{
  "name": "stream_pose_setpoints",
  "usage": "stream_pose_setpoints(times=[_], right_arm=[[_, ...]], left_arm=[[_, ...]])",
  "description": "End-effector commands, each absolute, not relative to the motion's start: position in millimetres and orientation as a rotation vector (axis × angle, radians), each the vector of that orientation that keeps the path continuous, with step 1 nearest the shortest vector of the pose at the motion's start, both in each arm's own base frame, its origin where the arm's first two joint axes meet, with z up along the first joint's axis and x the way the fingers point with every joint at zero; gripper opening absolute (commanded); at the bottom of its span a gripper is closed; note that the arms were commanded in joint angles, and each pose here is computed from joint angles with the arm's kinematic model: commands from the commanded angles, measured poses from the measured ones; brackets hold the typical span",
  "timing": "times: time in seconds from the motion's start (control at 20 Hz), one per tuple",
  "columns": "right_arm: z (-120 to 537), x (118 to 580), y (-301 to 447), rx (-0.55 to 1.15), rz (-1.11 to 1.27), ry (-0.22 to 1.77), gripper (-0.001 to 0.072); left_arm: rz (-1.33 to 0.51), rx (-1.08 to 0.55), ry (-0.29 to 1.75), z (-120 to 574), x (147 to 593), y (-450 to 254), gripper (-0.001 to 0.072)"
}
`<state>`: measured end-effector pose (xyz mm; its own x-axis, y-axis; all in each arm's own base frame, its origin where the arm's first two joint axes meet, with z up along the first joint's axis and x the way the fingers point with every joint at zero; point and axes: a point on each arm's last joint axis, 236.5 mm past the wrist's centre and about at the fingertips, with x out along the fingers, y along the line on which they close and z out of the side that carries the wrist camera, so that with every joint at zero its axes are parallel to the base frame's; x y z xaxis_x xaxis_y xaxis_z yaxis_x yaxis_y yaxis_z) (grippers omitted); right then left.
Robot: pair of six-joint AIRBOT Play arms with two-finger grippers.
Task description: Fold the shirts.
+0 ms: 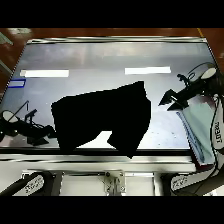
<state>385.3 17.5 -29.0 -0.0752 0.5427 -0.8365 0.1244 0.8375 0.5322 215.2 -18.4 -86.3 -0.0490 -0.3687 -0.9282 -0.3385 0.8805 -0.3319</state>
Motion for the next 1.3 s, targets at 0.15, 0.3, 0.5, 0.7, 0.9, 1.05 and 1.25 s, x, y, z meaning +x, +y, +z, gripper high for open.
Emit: stream_pose_setpoints(times=[0.15,0.3,0.5,0.7,0.9,1.05,1.25], right_arm=[[-52,345,38,0.59,0.436,1.696,0.0692],[-54,352,48,0.563,0.446,1.674,0.0692],[-57,355,63,0.519,0.461,1.67,0.0692],[-72,343,77,0.525,0.455,1.705,0.0692],[-101,332,91,0.59,0.383,1.72,0.0692],[-119,318,104,0.53,0.371,1.748,0.0692],[-128,318,118,0.491,0.352,1.738,0.0533]], left_arm=[[-0.04,-0.719,1.601,-118,199,-49,0.0719],[-0.059,-0.692,1.603,-126,204,-59,0.0717],[-0.09,-0.778,1.518,-122,231,-86,0.0113],[-0.161,-0.804,1.457,-102,250,-95,0.0036],[-0.205,-0.764,1.378,-77,270,-93,0.0036],[-0.232,-0.741,1.325,-57,282,-93,0.0036],[-0.251,-0.718,1.268,-37,297,-91,0.0036]])
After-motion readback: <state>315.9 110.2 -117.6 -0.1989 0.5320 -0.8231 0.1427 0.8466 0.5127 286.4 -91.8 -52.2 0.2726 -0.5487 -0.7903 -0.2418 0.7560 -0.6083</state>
